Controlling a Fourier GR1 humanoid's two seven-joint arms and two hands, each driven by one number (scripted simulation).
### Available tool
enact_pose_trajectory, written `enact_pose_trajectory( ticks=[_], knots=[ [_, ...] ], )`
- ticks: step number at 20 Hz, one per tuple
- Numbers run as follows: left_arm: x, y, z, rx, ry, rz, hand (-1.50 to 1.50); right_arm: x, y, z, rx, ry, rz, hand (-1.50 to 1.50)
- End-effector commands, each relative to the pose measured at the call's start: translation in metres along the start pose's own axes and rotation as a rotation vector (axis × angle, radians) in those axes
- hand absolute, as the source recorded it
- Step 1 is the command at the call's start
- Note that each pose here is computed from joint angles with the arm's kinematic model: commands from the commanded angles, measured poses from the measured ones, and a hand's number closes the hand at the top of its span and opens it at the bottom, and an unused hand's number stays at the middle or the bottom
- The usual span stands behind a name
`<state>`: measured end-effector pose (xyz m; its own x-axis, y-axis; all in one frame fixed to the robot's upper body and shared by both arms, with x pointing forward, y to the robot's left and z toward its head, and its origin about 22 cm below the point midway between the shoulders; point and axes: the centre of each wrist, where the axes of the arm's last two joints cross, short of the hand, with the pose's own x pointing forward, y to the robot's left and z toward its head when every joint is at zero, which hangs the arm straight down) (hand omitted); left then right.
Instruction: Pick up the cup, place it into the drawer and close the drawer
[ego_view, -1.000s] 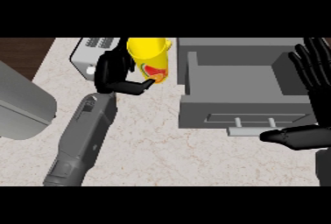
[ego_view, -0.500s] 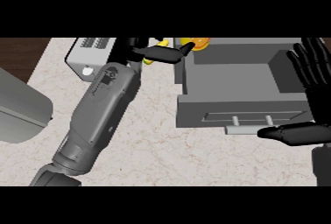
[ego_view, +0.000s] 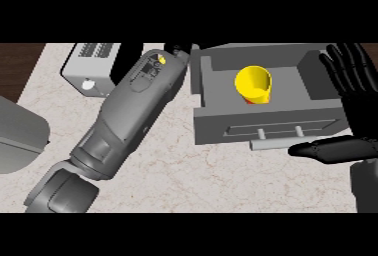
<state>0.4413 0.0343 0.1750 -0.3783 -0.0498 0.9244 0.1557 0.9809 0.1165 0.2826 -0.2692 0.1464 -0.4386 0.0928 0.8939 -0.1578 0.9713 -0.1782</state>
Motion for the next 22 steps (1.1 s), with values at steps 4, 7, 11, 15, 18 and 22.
enact_pose_trajectory(
  ticks=[4, 7, 11, 15, 18, 22],
  knots=[
    [-0.032, -0.003, 0.009, -0.066, 0.144, -0.119, 1.5, 0.0, 0.013, -0.011, 0.034, -0.032, -0.013, -1.5],
    [-0.033, -0.004, 0.008, -0.119, 0.205, -0.171, 1.5, 0.011, 0.016, -0.01, 0.063, -0.051, -0.014, -1.5],
    [-0.05, -0.001, 0.019, -0.158, 0.239, -0.182, 1.5, 0.011, 0.019, -0.02, 0.1, -0.066, -0.018, -1.5],
    [-0.049, -0.005, 0.022, -0.159, 0.223, -0.145, -1.5, 0.009, 0.019, -0.032, 0.119, -0.087, -0.056, -1.5],
    [-0.067, 0.002, 0.035, -0.106, 0.188, -0.061, -1.5, 0.007, 0.033, -0.031, 0.222, -0.084, -0.107, -1.5],
    [-0.047, -0.004, 0.024, -0.101, 0.103, 0.081, -1.5, 0.013, 0.048, -0.037, 0.413, -0.115, -0.163, 1.5]
  ],
)
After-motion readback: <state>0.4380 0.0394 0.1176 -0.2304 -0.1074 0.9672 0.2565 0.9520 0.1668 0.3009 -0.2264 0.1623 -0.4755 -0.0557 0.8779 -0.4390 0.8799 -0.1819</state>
